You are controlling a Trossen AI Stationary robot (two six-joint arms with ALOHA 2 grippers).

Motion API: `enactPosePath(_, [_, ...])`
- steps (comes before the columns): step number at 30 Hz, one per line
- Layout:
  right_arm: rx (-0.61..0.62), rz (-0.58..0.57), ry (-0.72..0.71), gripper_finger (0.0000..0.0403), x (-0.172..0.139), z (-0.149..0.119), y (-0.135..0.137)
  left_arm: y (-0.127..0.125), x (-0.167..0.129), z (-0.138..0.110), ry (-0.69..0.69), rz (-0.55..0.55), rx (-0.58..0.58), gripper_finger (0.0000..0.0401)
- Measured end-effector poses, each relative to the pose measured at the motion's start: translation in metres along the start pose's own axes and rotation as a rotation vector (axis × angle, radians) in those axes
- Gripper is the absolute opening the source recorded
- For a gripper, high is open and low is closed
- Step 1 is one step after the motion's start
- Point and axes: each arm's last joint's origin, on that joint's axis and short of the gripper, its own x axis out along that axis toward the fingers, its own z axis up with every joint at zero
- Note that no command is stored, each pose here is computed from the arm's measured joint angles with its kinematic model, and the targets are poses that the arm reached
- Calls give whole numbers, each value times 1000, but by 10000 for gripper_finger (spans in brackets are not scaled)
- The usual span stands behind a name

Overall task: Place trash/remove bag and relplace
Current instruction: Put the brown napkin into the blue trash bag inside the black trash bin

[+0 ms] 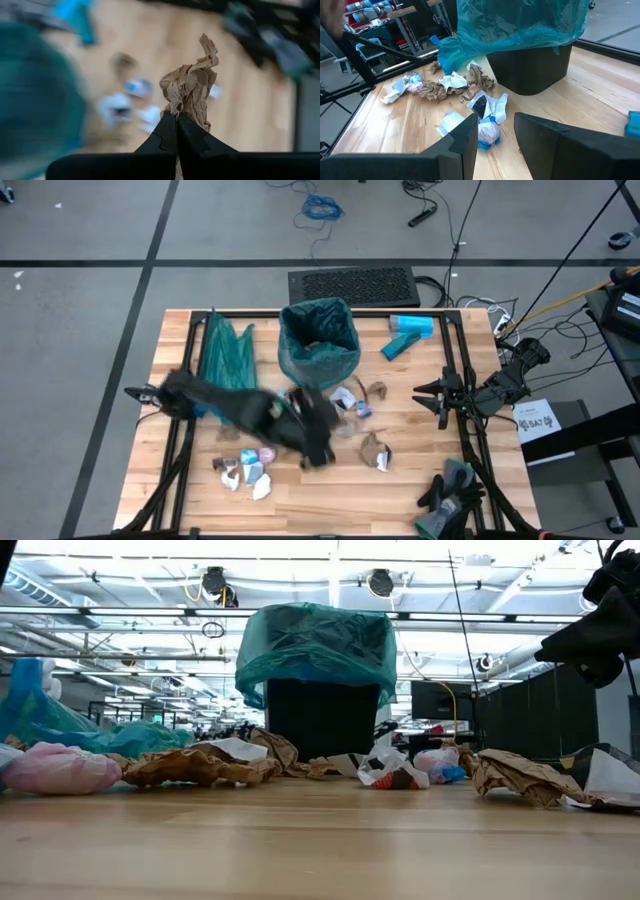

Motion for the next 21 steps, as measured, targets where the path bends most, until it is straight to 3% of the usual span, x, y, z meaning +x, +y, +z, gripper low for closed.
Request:
enactPosePath(7, [0, 0, 0, 120, 0, 0, 0, 90, -23, 28, -25, 143, -103, 0])
enactPosePath(15, [0, 0, 0, 121, 0, 0, 0, 180, -2, 50, 52, 163, -107, 0])
enactPosePath(21, [0, 0, 0, 121, 0, 0, 0, 226, 21, 58, 99, 123, -35, 0])
